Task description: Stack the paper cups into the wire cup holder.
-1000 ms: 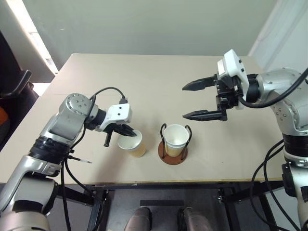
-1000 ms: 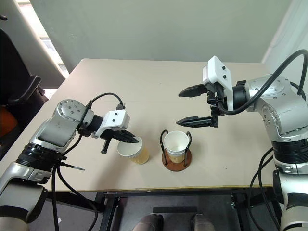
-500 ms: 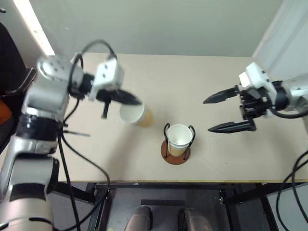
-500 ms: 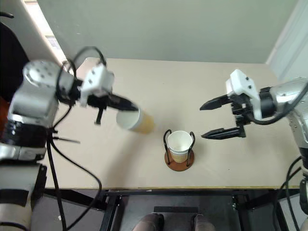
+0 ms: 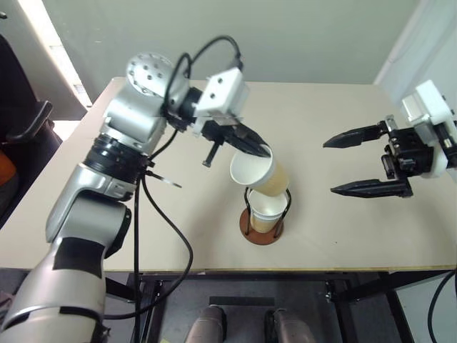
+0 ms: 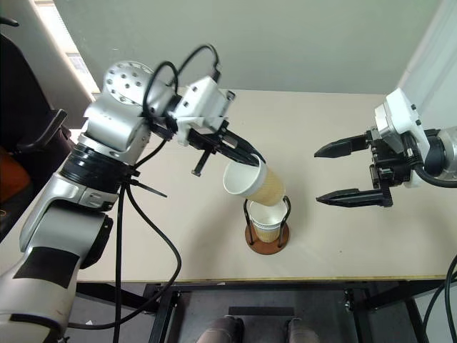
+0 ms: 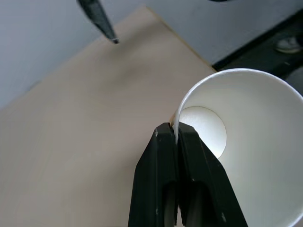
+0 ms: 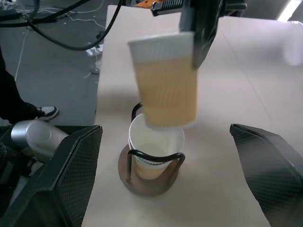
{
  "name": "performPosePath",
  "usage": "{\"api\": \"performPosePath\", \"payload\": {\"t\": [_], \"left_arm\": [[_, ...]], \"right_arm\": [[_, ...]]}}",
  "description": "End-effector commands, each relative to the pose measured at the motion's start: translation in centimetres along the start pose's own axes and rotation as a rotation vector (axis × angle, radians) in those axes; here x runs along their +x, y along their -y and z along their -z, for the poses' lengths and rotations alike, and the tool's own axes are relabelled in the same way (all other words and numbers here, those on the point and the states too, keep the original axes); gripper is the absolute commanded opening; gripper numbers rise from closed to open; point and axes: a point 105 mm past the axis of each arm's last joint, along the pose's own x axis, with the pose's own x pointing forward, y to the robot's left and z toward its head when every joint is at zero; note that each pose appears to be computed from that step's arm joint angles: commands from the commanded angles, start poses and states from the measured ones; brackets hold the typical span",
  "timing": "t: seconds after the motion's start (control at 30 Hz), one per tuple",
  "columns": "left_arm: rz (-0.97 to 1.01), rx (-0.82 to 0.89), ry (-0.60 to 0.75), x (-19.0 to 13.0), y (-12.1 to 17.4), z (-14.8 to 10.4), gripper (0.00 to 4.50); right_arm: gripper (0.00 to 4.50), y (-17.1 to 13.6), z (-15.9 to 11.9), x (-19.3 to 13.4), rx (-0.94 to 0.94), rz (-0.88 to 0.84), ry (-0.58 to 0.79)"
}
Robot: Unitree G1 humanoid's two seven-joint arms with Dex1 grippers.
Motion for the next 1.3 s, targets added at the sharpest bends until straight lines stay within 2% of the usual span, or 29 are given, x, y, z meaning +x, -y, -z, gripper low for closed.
{"api": "performPosePath", "payload": {"t": [0.03,0.2,0.63,1.0,1.17,1.3], "left_arm": [[0.077,0.084,-0.012,0.7,0.3,-0.9,0.04],[0.125,0.111,-0.074,1.5,0.9,0.2,0.04],[0.151,0.125,-0.129,2.4,0.9,1.2,0.04],[0.074,0.15,-0.141,3.3,-0.9,1.5,3.61],[-0.004,0.164,-0.087,3.6,-2.3,0.6,3.61],[-0.073,0.151,-0.065,2.7,-3.3,0.0,3.61]], "right_arm": [[4.5,-0.4,-1.3,-0.7,-0.051,0.036,0.002],[4.5,-0.7,-1.4,-0.5,-0.048,0.038,0.0],[4.5,-0.8,-1.0,0.0,-0.047,0.048,-0.008],[4.5,-0.7,-0.6,0.2,-0.047,0.054,-0.012],[4.5,-0.5,-0.5,0.3,-0.05,0.057,-0.01],[4.5,-0.3,-0.4,0.4,-0.05,0.049,-0.005]]}}
